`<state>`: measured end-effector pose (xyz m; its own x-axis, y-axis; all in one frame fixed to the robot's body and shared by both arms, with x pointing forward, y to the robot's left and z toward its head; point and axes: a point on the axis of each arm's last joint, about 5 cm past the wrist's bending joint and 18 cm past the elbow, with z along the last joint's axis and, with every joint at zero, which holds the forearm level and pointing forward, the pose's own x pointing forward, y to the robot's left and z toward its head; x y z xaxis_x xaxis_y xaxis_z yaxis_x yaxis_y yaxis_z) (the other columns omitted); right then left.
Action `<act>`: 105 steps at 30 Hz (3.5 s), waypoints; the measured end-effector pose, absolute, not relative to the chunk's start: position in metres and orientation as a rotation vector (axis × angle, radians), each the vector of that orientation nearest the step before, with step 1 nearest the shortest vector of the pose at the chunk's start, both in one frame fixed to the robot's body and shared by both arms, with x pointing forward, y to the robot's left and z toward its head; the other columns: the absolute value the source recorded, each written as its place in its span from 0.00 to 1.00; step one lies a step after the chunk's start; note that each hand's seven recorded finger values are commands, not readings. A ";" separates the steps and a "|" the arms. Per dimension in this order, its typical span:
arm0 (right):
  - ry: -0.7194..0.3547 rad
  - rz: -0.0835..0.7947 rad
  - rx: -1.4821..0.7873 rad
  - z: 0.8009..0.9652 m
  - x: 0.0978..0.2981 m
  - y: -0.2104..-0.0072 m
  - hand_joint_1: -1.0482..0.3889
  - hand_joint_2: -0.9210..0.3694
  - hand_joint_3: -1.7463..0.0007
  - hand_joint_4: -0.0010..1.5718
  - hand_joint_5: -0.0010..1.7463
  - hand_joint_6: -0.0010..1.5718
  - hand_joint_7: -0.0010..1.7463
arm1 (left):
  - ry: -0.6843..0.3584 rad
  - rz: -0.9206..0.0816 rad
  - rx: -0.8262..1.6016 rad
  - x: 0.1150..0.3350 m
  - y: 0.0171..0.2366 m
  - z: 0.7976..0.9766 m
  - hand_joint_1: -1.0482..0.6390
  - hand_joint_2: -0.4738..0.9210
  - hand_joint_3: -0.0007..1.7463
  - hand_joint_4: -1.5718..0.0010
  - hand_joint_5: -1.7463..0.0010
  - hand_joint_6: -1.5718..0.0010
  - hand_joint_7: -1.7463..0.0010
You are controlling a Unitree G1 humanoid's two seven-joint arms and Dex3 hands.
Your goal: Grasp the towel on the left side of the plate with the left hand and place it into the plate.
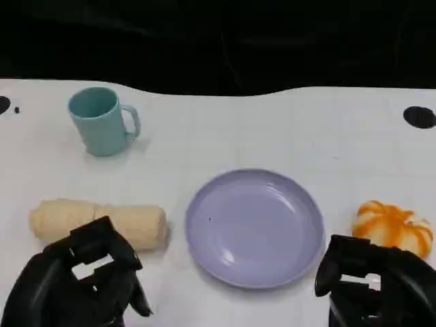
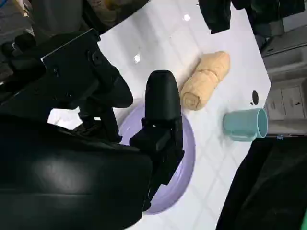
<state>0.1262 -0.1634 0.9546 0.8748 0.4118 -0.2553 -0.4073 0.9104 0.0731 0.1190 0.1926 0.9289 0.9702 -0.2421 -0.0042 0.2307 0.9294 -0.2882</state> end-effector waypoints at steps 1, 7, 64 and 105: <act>0.270 0.427 0.017 0.955 0.126 -0.163 0.72 0.29 0.25 0.47 1.00 0.39 0.93 | 0.040 -0.242 -0.290 0.119 0.193 0.929 0.57 0.70 0.70 0.46 0.05 0.48 0.18; 0.270 0.427 0.018 0.955 0.126 -0.163 0.72 0.30 0.24 0.47 1.00 0.39 0.93 | 0.040 -0.242 -0.290 0.119 0.193 0.929 0.57 0.70 0.70 0.46 0.05 0.48 0.18; 0.270 0.429 0.022 0.955 0.127 -0.163 0.72 0.30 0.24 0.47 1.00 0.39 0.93 | 0.041 -0.242 -0.283 0.120 0.194 0.928 0.57 0.70 0.70 0.45 0.06 0.48 0.19; 0.281 0.424 0.019 0.960 0.126 -0.157 0.72 0.31 0.24 0.46 1.00 0.39 0.93 | -0.094 -0.207 1.071 0.156 0.206 0.981 0.27 1.00 0.04 0.85 0.93 0.84 1.00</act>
<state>0.1257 -0.1571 0.9596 0.8733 0.4084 -0.2655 -0.4031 0.9119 0.0768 0.1560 0.2056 0.9809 0.9767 -0.2132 -0.0236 0.1221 0.4623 0.8783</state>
